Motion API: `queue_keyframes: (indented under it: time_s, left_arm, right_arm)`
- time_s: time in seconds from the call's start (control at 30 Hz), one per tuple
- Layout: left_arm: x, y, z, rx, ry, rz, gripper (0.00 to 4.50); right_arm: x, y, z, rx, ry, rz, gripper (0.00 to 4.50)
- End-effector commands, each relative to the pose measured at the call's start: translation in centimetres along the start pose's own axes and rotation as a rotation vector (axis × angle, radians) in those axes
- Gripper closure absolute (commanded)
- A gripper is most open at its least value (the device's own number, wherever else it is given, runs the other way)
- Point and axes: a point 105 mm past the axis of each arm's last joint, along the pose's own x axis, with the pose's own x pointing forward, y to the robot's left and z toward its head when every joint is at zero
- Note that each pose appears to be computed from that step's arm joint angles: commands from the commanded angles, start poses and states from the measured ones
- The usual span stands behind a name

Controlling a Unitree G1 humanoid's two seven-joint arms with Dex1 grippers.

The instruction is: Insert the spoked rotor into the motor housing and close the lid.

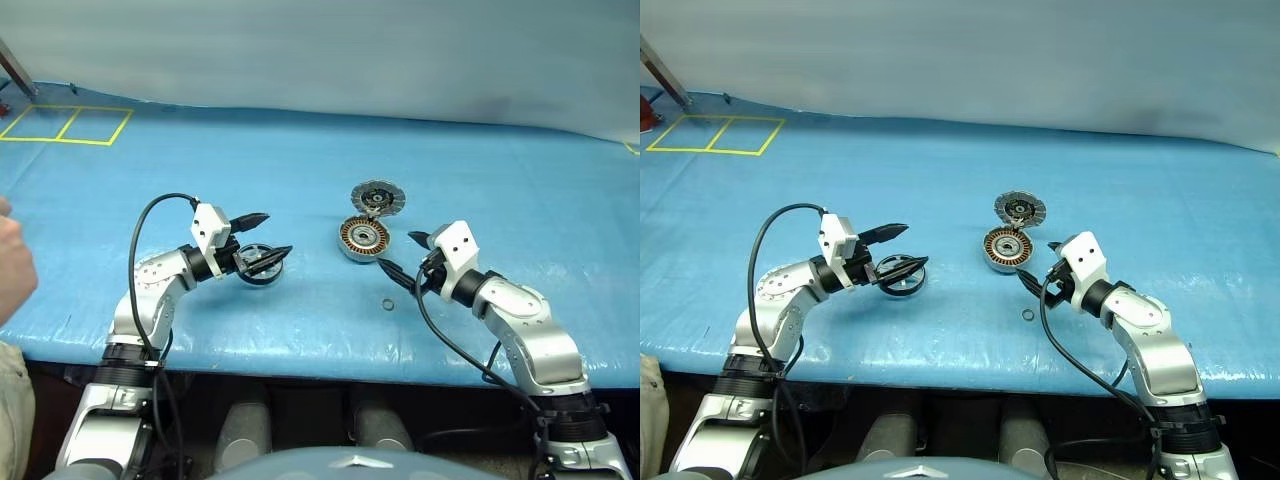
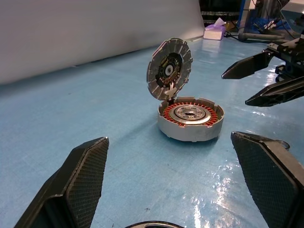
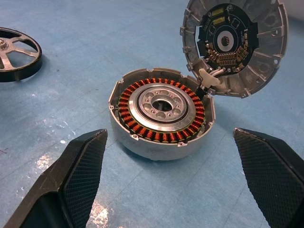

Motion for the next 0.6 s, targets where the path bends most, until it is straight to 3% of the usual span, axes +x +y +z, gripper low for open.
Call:
queue_keyframes:
  time_s: [0.03, 0.6]
  left_arm:
    - [0.4, -0.2, 1.2, 0.017, -0.044, -0.022, 0.00]
    - [0.6, -0.8, 0.2, 0.013, -0.023, -0.017, 0.00]
  right_arm:
    - [-0.1, -0.2, 1.6, -0.036, -0.045, -0.001, 0.03]
    - [5.7, 1.9, 3.5, -0.564, 0.297, 0.380, 0.03]
